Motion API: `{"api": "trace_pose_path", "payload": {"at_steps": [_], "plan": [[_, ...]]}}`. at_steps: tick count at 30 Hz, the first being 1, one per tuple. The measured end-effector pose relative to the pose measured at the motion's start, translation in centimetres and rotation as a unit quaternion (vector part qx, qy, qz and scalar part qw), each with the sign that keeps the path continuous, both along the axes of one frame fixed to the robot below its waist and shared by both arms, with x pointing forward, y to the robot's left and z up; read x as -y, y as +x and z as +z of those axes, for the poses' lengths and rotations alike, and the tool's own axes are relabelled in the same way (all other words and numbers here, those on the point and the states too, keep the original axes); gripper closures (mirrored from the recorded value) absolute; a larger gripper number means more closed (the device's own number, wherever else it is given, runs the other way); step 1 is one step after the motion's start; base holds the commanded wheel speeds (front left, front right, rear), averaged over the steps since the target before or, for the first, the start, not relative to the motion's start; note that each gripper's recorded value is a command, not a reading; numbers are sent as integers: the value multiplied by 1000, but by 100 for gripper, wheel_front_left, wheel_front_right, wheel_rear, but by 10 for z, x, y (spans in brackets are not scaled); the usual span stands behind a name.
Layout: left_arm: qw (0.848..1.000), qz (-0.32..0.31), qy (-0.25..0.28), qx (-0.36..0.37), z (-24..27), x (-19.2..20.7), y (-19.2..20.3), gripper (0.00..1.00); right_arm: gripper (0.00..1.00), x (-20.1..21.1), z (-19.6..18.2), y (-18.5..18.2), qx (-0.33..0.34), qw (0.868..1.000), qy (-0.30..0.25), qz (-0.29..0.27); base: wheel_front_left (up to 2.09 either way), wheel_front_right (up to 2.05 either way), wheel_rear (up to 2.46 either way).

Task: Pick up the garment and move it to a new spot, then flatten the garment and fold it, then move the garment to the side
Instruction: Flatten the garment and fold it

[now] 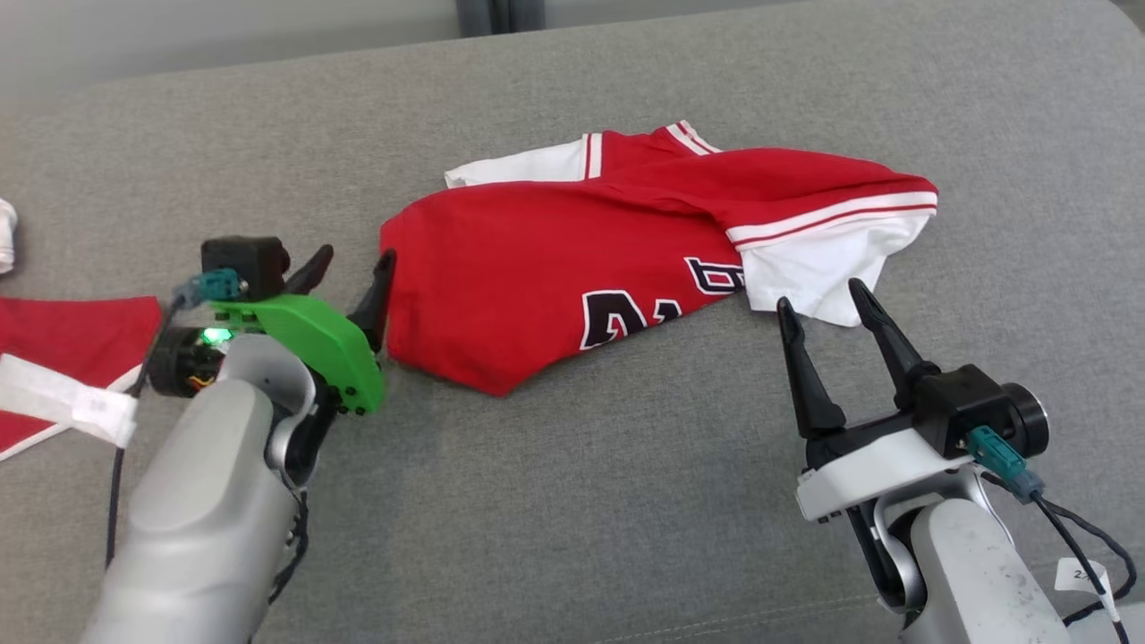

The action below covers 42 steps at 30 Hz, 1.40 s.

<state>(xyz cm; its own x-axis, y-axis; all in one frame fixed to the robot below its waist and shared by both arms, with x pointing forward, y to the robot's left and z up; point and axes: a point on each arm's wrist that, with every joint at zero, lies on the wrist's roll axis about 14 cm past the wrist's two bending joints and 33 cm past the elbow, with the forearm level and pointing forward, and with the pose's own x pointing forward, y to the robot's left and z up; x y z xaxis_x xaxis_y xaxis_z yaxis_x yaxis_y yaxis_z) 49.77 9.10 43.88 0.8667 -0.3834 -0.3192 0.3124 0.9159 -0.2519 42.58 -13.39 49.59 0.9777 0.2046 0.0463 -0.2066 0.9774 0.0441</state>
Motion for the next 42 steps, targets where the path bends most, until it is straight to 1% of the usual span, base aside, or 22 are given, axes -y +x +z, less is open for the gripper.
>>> {"api": "trace_pose_path", "payload": {"at_steps": [1,4,8,11,17,26,27,28,29,35,38,40,42], "plan": [[1000,-6,9,-26,-9,1,10,0,0,2,-4,1,-5,1000,4,-2,0,0,0],[998,-7,-9,-62,-21,9,23,0,0,8,-14,2,-18,1000,7,-10,0,0,0],[992,-3,-12,-127,-49,12,28,0,0,17,-25,0,-33,999,4,-22,0,0,0],[988,-12,-9,-155,-61,20,31,0,0,25,-27,1,-34,999,0,-32,0,0,0],[983,-26,-9,-182,-68,36,35,0,0,33,-32,-3,-42,998,-4,-44,0,0,0],[983,-43,-16,-179,-65,51,36,0,0,38,-32,-6,-43,998,-1,-51,0,0,0],[983,-47,-17,-175,-63,55,36,24,0,38,-32,-6,-43,998,-1,-52,0,0,0],[984,-52,-16,-170,-62,57,36,59,0,39,-32,-6,-43,998,-1,-53,0,0,0],[985,-56,-17,-161,-59,60,37,100,0,40,-32,-6,-43,998,-1,-53,0,0,0],[989,-63,-34,-129,-45,68,41,100,0,42,-30,-3,-39,998,0,-58,0,0,0],[993,-52,-55,-89,-29,64,48,100,0,44,-30,-1,-37,997,1,-61,0,0,0],[995,-35,-80,-46,-10,58,56,100,0,43,-29,1,-35,998,2,-59,0,0,0],[996,-26,-89,-10,5,50,61,100,0,41,-27,3,-32,998,3,-56,0,0,0]]}}
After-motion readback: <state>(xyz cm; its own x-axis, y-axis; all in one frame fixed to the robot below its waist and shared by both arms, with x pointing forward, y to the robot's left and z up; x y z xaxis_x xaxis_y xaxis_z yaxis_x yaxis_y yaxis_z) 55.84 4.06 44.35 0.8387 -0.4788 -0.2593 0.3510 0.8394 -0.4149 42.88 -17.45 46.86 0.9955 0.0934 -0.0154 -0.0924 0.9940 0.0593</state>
